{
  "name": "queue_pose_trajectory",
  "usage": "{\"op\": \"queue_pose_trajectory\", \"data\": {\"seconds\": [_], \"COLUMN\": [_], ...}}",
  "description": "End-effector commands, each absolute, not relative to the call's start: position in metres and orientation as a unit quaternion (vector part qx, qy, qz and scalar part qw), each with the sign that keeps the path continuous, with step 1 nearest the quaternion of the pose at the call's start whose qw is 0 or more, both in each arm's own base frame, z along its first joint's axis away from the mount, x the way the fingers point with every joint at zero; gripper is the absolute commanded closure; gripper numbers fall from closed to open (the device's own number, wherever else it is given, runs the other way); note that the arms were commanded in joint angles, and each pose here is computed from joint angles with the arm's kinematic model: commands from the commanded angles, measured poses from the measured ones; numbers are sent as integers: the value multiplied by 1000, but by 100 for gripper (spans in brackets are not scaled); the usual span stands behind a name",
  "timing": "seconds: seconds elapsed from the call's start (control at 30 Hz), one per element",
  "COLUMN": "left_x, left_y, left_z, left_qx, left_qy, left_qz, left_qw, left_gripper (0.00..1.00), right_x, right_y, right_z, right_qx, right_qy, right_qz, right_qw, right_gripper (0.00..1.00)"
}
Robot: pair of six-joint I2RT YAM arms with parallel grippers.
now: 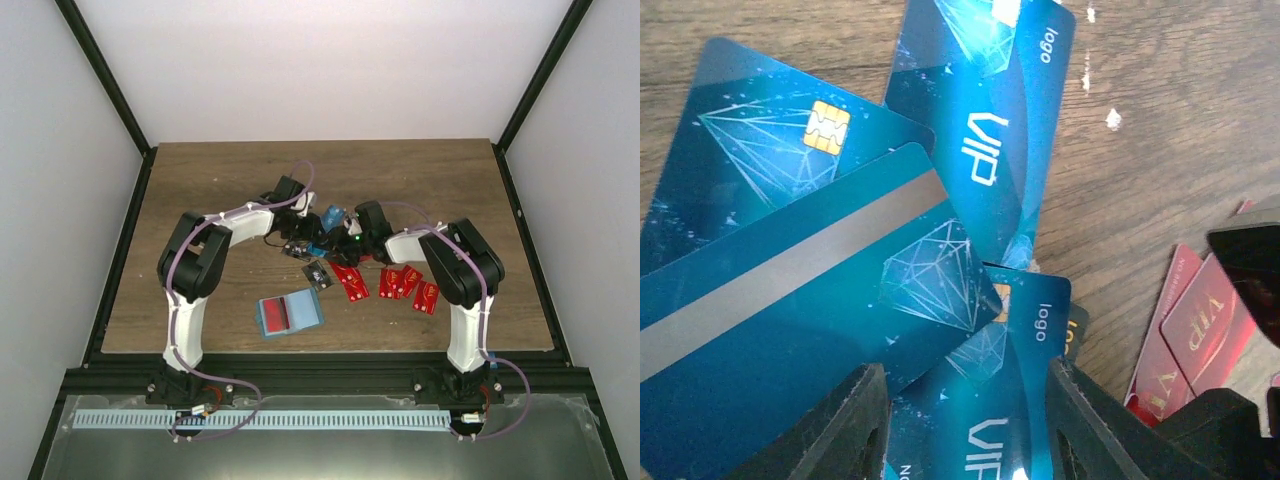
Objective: Put the credit cards into the card holder
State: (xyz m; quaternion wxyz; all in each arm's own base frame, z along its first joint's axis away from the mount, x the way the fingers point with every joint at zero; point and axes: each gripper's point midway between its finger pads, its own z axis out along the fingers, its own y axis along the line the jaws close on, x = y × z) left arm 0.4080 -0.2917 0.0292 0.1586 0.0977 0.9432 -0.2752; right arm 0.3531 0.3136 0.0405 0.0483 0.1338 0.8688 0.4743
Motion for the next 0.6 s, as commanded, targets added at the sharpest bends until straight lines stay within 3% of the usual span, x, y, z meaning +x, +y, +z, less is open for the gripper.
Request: {"op": "queue_pose_trajectory", "data": {"seconds": [0.0,0.57], "left_x": [345,317], "left_y": [-300,-304], "left_z": [-9,-9], "left_qx": [107,101], "left_qy": [949,943], "left_qz": [-290,-313], "left_qw": [55,43], "left_gripper": [54,54], "right_x": [355,349], "right_y": [317,308], "right_z": [31,26], "right_qx": [142,148], "right_qy": [860,863], "right_qz": [487,479], "right_qw": [51,56], "right_gripper": [50,94]}}
